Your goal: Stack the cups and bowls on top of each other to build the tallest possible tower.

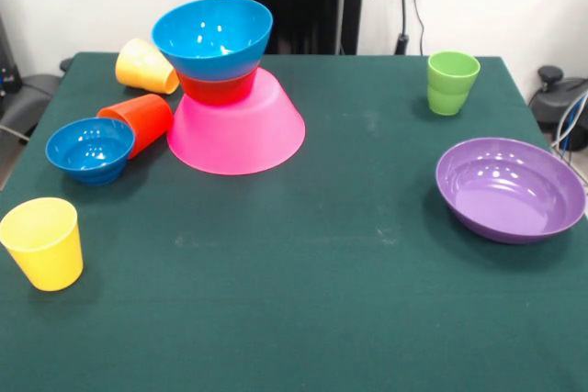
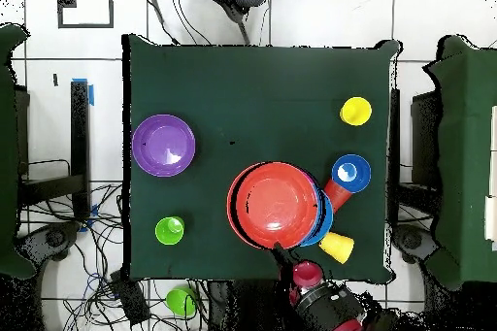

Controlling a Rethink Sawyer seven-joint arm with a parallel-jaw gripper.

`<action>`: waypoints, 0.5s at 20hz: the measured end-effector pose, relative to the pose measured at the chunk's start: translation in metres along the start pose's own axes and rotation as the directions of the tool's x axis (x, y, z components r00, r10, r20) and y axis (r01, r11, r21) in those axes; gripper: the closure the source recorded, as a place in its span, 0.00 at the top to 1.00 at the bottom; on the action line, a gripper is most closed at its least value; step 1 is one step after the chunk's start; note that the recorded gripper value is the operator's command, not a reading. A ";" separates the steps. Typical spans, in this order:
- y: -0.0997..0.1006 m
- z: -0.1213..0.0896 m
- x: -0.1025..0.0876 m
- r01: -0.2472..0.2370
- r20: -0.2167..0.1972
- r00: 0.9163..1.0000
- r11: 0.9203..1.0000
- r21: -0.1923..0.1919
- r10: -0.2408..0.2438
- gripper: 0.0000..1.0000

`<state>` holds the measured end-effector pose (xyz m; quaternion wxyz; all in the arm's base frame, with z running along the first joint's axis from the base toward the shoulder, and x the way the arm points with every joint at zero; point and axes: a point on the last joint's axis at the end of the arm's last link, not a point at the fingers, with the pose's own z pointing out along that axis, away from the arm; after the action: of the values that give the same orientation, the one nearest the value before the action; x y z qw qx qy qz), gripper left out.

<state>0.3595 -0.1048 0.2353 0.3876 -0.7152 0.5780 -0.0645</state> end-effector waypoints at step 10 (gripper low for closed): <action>0.004 0.000 0.005 0.016 0.018 1.000 0.999 -0.028 -0.015 0.00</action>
<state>0.3585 -0.1097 0.2311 0.3822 -0.7256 0.5698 -0.0527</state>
